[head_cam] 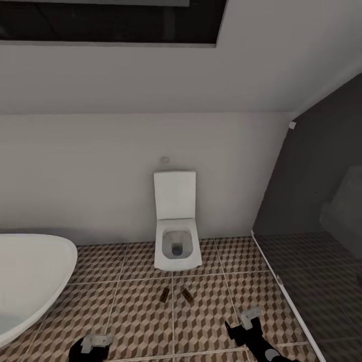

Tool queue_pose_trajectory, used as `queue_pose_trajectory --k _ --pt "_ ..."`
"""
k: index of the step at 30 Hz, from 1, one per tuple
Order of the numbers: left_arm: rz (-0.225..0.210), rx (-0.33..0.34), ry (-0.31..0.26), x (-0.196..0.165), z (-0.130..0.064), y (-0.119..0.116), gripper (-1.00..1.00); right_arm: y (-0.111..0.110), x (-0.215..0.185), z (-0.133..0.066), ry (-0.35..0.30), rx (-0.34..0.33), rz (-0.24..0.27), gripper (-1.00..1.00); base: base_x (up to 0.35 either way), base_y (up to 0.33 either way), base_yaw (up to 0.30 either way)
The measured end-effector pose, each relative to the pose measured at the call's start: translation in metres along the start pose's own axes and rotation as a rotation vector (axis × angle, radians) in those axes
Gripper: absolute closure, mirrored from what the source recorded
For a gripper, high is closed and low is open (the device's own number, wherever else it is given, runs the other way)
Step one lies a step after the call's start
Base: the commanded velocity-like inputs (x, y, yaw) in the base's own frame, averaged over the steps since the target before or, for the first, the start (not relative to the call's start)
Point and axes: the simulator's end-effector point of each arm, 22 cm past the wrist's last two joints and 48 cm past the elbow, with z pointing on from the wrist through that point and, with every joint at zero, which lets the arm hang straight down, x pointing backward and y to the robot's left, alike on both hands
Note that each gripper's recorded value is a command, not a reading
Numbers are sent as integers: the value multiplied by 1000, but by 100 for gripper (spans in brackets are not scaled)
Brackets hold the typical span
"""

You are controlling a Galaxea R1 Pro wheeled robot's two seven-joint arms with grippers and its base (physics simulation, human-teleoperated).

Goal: Take the four mousetraps from the cabinet in the bathroom and place them on the bathroom floor. Make sure all four end up on the same floor surface, and ensure that at least two of them are either under or directly next to the same bathroom sink.

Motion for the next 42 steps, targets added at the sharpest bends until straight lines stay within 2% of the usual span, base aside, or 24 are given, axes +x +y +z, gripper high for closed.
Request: queue_pose_trajectory --k 1,3,9,17,23,27,28,34,35,38,42 --pt "6 -17 7 6 -1 14 -100 -5 16 -6 26 12 0 -100 0 0 0" --pt "16 -29 14 11 -3 25 -100 -13 31 -12 50 25 -4 -100 0 0 0" --pt "30 -45 46 33 -11 40 -100 -31 78 -33 119 49 -16 -100 0 0 0" --pt "39 -50 94 66 -25 44 -100 -26 122 -56 187 45 -15 -100 0 0 0" --pt "45 -47 133 88 -36 44 -100 -13 159 -77 246 36 3 -100 0 0 0" --pt "42 -39 162 99 -40 37 -100 -9 179 -90 281 57 54 -100 0 0 0" --pt "41 -36 183 105 -42 35 -100 -10 188 -96 297 80 96 -100 0 0 0" --pt "35 -35 260 123 -47 31 -100 -16 219 -118 354 179 250 -100 0 0 0" --pt "28 -38 279 127 -48 31 -100 -17 230 -126 373 205 292 -100 0 0 0" --pt "13 -45 297 131 -49 31 -100 -15 243 -136 400 229 333 -100 0 0 0" --pt "-9 -46 309 134 -50 25 -100 -10 255 -145 423 242 360 -100 0 0 0"
